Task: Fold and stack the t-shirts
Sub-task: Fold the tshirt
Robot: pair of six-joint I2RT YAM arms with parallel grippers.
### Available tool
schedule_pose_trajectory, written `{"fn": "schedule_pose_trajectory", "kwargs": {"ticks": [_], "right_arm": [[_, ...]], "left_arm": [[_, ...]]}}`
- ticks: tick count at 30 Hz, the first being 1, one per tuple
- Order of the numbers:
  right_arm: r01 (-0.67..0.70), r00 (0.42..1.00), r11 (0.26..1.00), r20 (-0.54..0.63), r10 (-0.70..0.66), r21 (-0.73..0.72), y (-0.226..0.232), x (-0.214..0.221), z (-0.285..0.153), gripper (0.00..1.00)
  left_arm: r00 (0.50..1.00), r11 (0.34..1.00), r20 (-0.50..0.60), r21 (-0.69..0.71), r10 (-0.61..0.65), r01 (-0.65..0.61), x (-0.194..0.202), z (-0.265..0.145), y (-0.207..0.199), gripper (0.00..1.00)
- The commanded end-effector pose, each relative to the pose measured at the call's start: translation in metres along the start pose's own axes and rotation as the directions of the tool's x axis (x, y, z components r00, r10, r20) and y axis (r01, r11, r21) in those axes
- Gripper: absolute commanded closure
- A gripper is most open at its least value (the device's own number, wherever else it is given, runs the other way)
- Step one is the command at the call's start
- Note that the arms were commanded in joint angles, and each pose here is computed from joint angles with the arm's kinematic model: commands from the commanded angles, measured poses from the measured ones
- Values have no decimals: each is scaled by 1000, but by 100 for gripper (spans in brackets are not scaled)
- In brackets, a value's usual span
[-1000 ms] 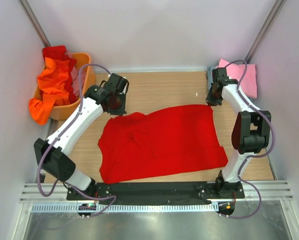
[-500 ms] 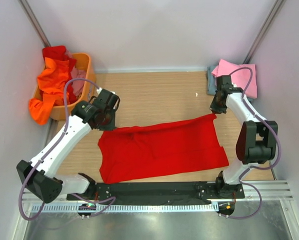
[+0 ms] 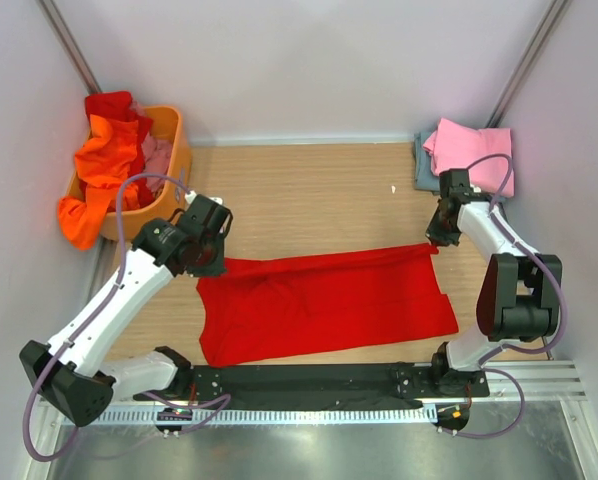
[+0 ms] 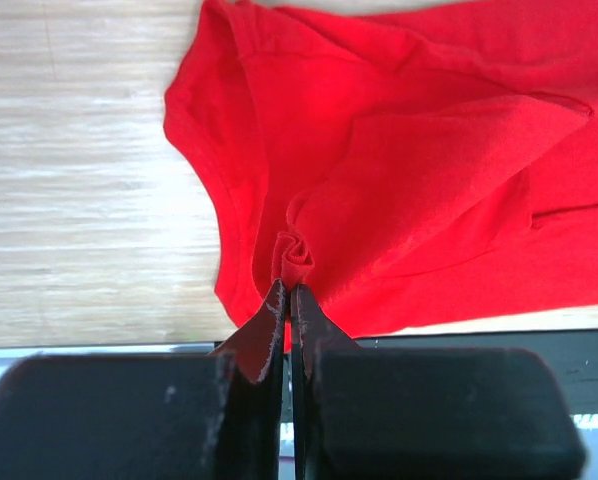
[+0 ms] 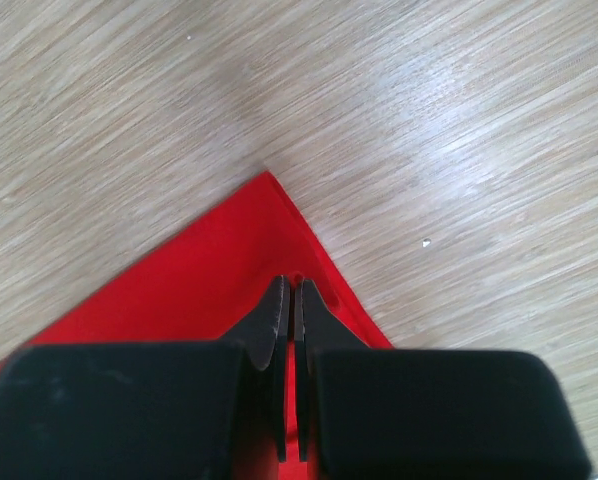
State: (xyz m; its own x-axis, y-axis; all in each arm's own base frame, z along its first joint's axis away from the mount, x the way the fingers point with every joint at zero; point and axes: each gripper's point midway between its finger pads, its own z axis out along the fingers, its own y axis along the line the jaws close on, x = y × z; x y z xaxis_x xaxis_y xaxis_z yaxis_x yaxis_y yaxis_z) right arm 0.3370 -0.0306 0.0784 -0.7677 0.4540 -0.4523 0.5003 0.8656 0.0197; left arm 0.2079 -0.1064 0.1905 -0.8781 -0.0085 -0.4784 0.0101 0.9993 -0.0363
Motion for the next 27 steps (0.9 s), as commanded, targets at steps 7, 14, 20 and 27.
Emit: {"fn": "schedule_pose_trajectory", "kwargs": {"ticks": [7, 14, 20, 27], "right_arm": [[-26, 998, 1000, 53, 26, 1, -3, -6, -2, 99], [-59, 998, 994, 44, 55, 97, -26, 12, 7, 99], [-119, 992, 976, 70, 108, 183, -53, 17, 7, 1], [-156, 980, 986, 134, 147, 52, -32, -15, -22, 0]], "left_arm": [[999, 999, -42, 8, -31, 31, 25, -2, 2, 99], [994, 999, -98, -20, -52, 51, 50, 4, 11, 84], [991, 995, -99, -10, -95, 95, 64, -11, 19, 38], [992, 994, -64, 13, -110, 111, 52, -6, 11, 39]]}}
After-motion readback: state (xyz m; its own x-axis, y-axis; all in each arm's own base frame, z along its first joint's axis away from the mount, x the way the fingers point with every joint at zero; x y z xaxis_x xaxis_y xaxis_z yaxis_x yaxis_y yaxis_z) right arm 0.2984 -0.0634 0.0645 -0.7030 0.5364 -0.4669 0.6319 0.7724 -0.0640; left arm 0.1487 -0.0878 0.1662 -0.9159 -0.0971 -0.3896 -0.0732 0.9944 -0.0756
